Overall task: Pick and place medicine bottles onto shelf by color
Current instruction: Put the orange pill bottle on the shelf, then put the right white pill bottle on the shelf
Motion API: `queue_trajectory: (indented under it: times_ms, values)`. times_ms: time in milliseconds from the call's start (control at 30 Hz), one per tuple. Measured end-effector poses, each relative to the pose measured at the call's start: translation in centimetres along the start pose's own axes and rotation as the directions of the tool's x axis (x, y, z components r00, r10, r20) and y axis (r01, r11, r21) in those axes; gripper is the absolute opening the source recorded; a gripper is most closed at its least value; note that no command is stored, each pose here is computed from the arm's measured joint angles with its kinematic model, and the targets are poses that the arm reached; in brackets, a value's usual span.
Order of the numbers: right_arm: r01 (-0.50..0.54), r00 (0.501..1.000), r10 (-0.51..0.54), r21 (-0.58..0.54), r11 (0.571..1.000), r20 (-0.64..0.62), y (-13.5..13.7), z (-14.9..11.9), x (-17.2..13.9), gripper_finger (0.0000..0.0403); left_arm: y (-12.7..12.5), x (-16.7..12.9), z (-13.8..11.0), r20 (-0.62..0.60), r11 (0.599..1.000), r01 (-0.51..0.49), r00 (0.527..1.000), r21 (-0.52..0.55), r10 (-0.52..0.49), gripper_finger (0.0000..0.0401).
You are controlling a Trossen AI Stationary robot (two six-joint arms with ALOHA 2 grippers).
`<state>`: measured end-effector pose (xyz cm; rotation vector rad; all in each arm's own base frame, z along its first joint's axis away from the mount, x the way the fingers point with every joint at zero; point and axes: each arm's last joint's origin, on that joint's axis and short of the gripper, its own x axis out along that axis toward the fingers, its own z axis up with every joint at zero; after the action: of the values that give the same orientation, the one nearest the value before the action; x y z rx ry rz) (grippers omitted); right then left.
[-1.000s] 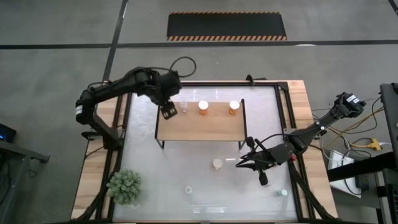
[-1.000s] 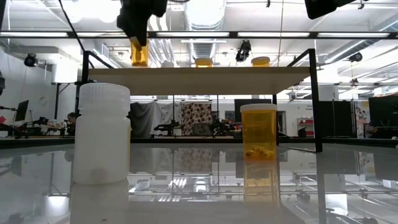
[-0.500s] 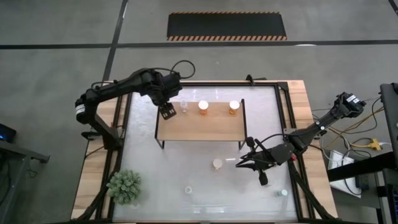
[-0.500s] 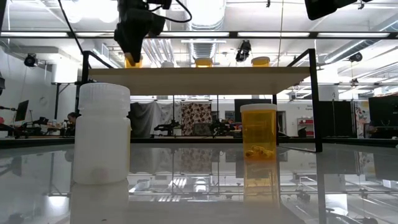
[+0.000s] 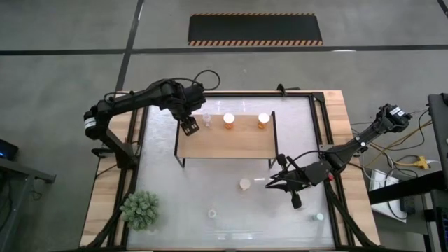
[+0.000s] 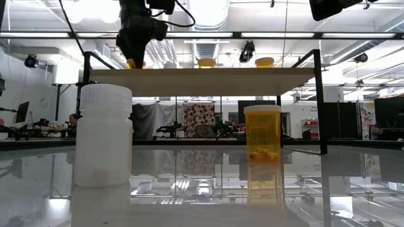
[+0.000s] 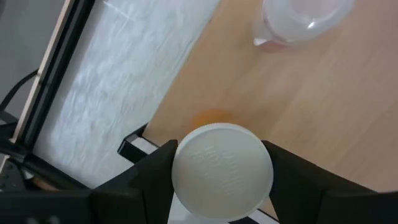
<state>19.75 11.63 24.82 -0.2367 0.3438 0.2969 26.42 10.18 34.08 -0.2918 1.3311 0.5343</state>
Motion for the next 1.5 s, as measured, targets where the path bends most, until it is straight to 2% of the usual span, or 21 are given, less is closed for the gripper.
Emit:
queue_trajectory:
  times_ms: [400, 767, 933, 1133, 1300, 1367, 1500]
  values:
    - [0.0, 1.0, 0.0, -0.001, 1.0, 0.0, 0.0, 0.0, 0.0, 0.0008, 0.0, 0.2, 0.2, 0.008, 1.0, -0.026, 1.0, 0.008, 0.026, 0.0203]
    - [0.0, 1.0, 0.0, -0.001, 1.0, 0.0, 0.0, 0.0, 0.0, 0.0008, 0.1, 0.0, 0.1, -0.003, 1.0, -0.028, 1.0, 0.011, 0.029, 0.0264]
    - [0.0, 1.0, 0.0, 0.0, 1.0, -0.001, 0.0, 0.0, 0.0, 0.0008, 0.2, -1.3, -0.1, -0.008, 0.999, -0.029, 1.0, 0.033, 0.029, 0.0267]
    - [0.007, 1.0, -0.007, 0.033, 0.999, -0.012, 0.0, -0.1, 0.0, 0.0008, -0.9, -4.2, 0.0, 0.12, 0.995, -0.012, 0.993, 0.096, 0.001, 0.0267]
    - [0.011, 0.999, -0.006, 0.117, 0.993, -0.042, 0.0, -0.4, 0.0, 0.0009, -4.3, -6.8, 0.2, 0.343, 0.977, -0.008, 0.937, 0.215, -0.068, 0.0267]
    - [0.012, 0.999, -0.005, 0.158, 0.987, -0.044, 0.0, -0.5, 0.0, 0.0009, -6.2, -7.9, -0.1, 0.441, 0.959, -0.004, 0.888, 0.284, -0.127, 0.0267]
    - [0.014, 0.999, -0.006, 0.193, 0.981, -0.042, 0.0, -0.4, 0.0, 0.0009, -10.1, -9.4, -1.0, 0.564, 0.893, -0.015, 0.78, 0.449, -0.27, 0.0267]
